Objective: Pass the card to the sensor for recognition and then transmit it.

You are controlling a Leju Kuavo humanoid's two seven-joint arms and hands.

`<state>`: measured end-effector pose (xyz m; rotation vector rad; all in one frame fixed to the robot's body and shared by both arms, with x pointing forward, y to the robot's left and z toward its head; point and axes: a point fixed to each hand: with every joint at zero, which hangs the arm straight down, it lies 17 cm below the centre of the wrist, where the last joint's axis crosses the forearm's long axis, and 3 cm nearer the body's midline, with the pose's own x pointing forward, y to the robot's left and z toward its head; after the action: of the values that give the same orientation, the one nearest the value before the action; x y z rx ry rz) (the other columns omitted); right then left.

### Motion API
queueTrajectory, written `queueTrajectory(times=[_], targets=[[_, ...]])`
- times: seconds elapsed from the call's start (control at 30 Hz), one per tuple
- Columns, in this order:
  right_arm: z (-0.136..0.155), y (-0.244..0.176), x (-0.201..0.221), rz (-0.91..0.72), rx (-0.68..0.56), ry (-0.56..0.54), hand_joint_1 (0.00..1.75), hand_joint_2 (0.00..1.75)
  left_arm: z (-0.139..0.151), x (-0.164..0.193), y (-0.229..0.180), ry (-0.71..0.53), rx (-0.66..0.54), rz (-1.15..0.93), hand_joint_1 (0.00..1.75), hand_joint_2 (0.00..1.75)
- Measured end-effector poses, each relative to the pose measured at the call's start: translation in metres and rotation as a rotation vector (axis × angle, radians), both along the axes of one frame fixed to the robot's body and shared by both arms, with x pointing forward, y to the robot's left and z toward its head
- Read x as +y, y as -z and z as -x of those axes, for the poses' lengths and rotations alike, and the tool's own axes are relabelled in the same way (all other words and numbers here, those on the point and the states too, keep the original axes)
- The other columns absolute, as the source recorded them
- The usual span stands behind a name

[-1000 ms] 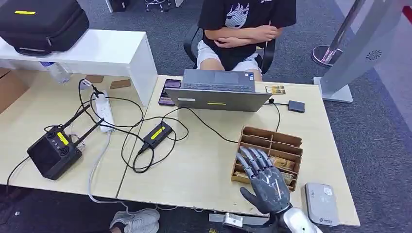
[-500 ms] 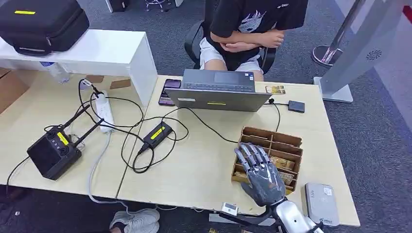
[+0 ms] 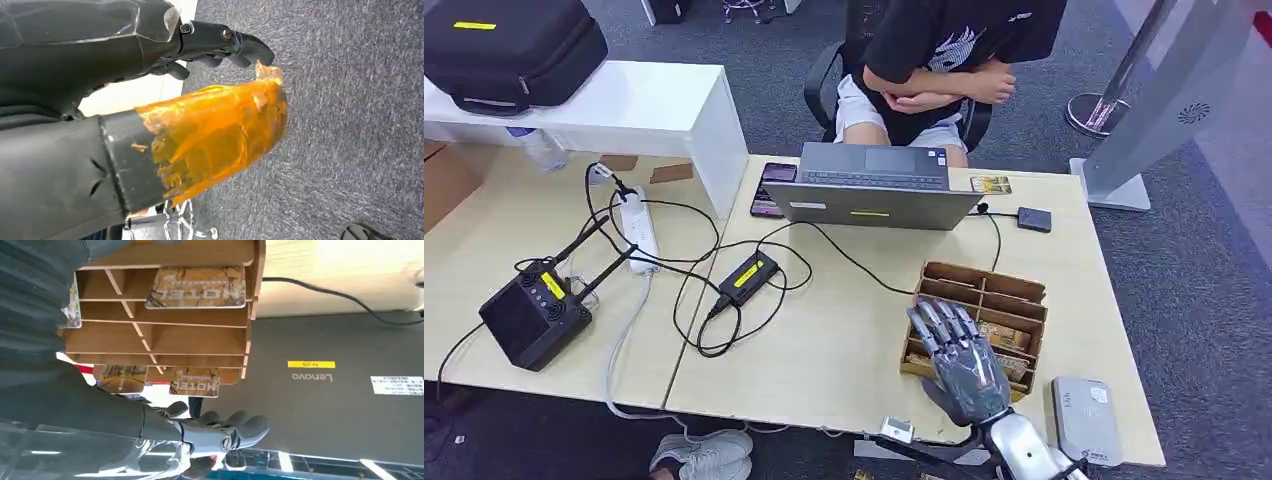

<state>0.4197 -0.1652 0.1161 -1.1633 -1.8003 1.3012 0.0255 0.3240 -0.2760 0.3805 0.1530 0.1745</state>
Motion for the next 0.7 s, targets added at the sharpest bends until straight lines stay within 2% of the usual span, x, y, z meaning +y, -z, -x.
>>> queueTrajectory(times=[0.03,0.07,0.1,0.43,0.7], targets=[[0.0,0.001,0.0,0.0,0.002,0.002,1.34,1.75,0.0,0.0,0.0,0.0,0.0,0.0,0.0,0.0],[0.0,0.002,-0.001,0.001,0.004,0.002,1.57,1.75,0.0,0.0,0.0,0.0,0.0,0.0,0.0,0.0],[0.001,0.003,-0.001,0.001,0.007,0.003,1.69,1.75,0.0,0.0,0.0,-0.002,0.0,0.0,0.0,0.0],[0.006,0.015,-0.008,0.001,0.037,0.026,1.75,1.75,0.0,0.0,0.0,-0.005,0.0,-0.001,0.0,0.0],[0.005,0.012,-0.02,0.065,-0.017,0.089,1.75,1.75,0.001,0.001,0.0,-0.01,0.003,-0.005,0.0,0.0]])
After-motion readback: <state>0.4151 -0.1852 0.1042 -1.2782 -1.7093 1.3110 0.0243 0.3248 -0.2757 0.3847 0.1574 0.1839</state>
